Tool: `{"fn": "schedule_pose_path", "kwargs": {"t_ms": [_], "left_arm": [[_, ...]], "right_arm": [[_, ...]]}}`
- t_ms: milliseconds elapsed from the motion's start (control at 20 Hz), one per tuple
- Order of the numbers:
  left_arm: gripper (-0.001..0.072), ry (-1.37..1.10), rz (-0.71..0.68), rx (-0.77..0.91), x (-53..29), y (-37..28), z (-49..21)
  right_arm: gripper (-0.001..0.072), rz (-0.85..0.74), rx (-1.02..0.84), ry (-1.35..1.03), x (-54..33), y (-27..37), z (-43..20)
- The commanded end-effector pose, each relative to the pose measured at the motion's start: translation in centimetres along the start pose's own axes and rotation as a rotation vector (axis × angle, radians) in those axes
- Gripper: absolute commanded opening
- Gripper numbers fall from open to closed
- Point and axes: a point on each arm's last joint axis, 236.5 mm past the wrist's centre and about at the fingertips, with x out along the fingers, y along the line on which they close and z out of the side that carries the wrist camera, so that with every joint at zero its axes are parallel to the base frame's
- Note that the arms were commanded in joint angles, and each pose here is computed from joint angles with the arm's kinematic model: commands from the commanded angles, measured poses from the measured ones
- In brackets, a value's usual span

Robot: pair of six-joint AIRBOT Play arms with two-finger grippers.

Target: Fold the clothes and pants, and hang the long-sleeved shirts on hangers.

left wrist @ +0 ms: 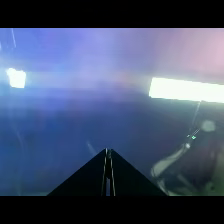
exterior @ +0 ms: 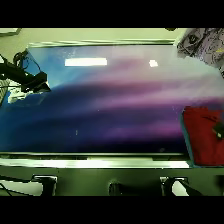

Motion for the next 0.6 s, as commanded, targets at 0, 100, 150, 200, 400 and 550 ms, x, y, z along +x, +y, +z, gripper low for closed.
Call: {"fn": "schedule_pose_path", "kwargs": {"t_ms": [0, 100, 150, 200, 400, 550], "left_arm": [[0.0015, -0.141, -0.015, 0.055, -2.5, -1.2, 2.0], [0.0015, -0.277, -0.015, 0.152, -5.4, -2.7, 3.4], [0.0014, -0.342, 0.005, 0.192, -7.0, -3.1, 3.9], [0.0014, -0.394, 0.045, 0.21, -8.3, -3.0, 4.3], [0.0014, -0.474, 0.175, 0.235, -10.6, -1.0, 3.5], [0.0014, -0.507, 0.193, 0.232, -10.4, -0.1, 2.1]], "right_arm": [[0.0176, 0.442, -0.231, -0.322, -8.4, 13.0, 5.3], [0.0026, 0.59, -0.399, -0.399, -12.4, 19.7, 3.0], [0.0029, 0.647, -0.473, -0.412, -14.0, 22.6, 0.8], [0.0029, 0.693, -0.546, -0.412, -15.3, 25.1, -1.7], [0.0029, 0.828, -0.803, -0.394, -19.4, 31.1, -11.5], [0.0029, 0.881, -0.904, -0.38, -21.1, 32.5, -16.0]]}}
